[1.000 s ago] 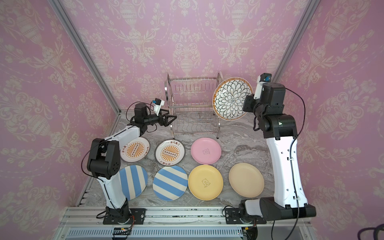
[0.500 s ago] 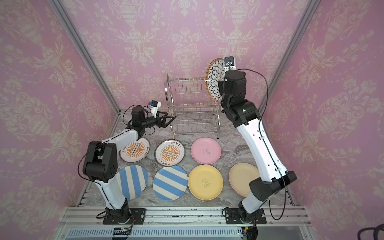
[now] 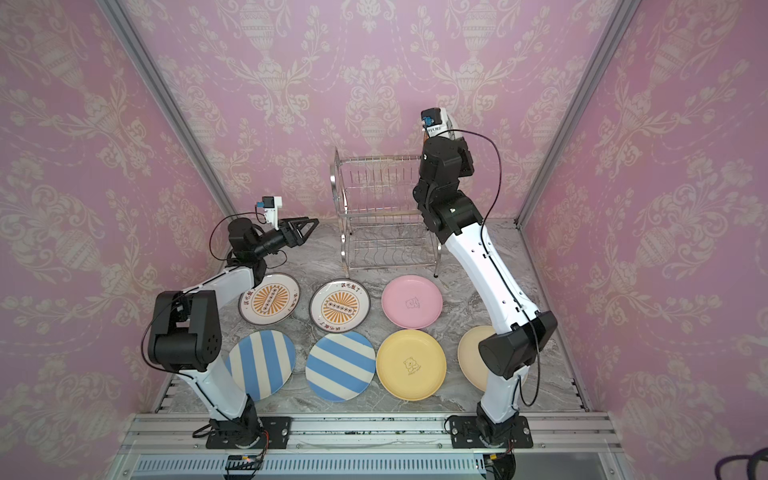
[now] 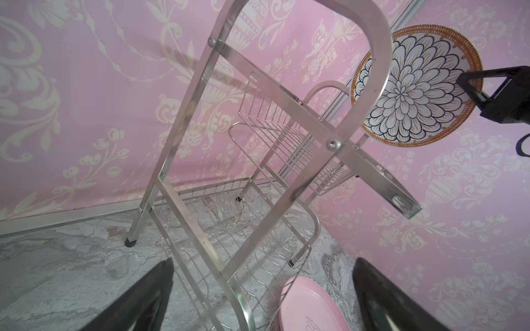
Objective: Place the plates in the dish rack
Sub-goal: 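Lower the flower plate into the rack's upper slots with the right gripper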
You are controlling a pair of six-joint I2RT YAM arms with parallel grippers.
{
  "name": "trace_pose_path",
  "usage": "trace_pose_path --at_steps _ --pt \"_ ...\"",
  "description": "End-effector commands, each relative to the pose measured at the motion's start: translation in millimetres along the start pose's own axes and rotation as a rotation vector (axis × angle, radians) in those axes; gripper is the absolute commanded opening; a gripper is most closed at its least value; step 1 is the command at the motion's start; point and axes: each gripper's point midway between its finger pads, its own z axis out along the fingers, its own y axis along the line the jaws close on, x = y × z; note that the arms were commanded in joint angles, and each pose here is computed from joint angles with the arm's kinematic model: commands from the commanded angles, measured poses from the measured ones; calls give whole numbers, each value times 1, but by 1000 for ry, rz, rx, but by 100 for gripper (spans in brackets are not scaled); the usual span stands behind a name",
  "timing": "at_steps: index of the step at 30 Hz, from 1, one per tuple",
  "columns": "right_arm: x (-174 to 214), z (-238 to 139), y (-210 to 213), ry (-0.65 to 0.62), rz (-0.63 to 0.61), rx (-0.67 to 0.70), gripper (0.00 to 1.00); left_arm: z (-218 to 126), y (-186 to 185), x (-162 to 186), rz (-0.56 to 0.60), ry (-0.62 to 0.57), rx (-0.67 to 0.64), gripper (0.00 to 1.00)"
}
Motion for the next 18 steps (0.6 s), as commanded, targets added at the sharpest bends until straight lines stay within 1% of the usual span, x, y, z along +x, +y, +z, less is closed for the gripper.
trace_pose_path --at_steps 1,7,11,14,16,18 --pt "-40 -7 -37 -96 157 107 0 -4 -23 -5 14 9 38 99" --pt "-40 1 -12 -101 152 84 0 -7 -22 -7 14 24 -13 99" --pt "-39 6 6 -86 97 99 0 -9 -24 -7 16 24 -20 99" --pt "-36 9 12 -76 60 128 0 -10 -28 -7 26 17 1 99" --pt "-34 9 15 -73 61 125 0 -11 -36 -10 39 -2 37 99" --pt "-33 9 16 -71 58 126 0 -11 -38 -13 34 -11 42 99"
